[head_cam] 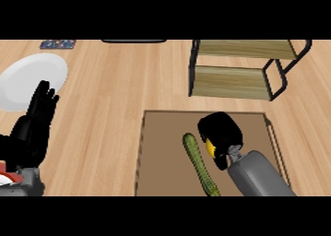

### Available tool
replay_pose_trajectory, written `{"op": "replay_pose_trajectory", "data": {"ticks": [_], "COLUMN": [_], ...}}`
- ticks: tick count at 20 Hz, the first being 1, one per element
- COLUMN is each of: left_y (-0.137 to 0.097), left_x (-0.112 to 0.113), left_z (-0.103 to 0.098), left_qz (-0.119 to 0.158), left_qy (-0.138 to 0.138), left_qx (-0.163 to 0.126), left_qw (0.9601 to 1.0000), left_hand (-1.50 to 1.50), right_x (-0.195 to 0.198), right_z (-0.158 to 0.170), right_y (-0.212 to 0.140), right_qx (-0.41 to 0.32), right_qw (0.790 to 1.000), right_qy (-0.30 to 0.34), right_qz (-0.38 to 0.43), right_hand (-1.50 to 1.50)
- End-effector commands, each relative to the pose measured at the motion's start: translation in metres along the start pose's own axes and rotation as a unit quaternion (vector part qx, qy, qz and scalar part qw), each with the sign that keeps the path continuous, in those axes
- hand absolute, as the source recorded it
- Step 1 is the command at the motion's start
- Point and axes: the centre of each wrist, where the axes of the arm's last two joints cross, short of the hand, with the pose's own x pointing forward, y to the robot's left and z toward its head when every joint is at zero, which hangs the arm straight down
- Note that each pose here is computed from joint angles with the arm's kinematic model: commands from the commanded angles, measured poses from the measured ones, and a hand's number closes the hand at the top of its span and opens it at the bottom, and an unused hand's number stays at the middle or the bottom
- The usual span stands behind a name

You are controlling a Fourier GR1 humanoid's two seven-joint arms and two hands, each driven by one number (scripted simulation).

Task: Pick the lemon from the tray and place it in the tiered shelf

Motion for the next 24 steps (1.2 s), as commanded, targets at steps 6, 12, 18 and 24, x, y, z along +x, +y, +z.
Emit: {"op": "replay_pose_trajectory", "data": {"ticks": [6, 12, 18, 24], "left_y": [-0.002, -0.011, -0.010, -0.014], "left_x": [-0.016, 0.002, 0.005, 0.005], "left_z": [-0.001, -0.009, -0.011, 0.001], "left_qz": [-0.001, -0.003, 0.004, 0.000], "left_qy": [0.006, 0.001, 0.005, 0.007], "left_qx": [-0.006, -0.004, -0.002, -0.002], "left_qw": [1.0000, 1.0000, 1.0000, 1.0000], "left_hand": [0.00, 0.00, 0.00, 0.00], "right_x": [0.035, 0.053, 0.062, 0.044], "right_z": [0.030, 0.069, 0.115, 0.127], "right_y": [-0.024, -0.075, -0.134, -0.182], "right_qx": [-0.052, -0.185, -0.311, -0.353], "right_qw": [0.962, 0.919, 0.859, 0.844], "right_qy": [0.159, 0.143, 0.189, 0.260], "right_qz": [-0.216, -0.316, -0.359, -0.310], "right_hand": [1.50, 1.50, 1.50, 1.50]}}
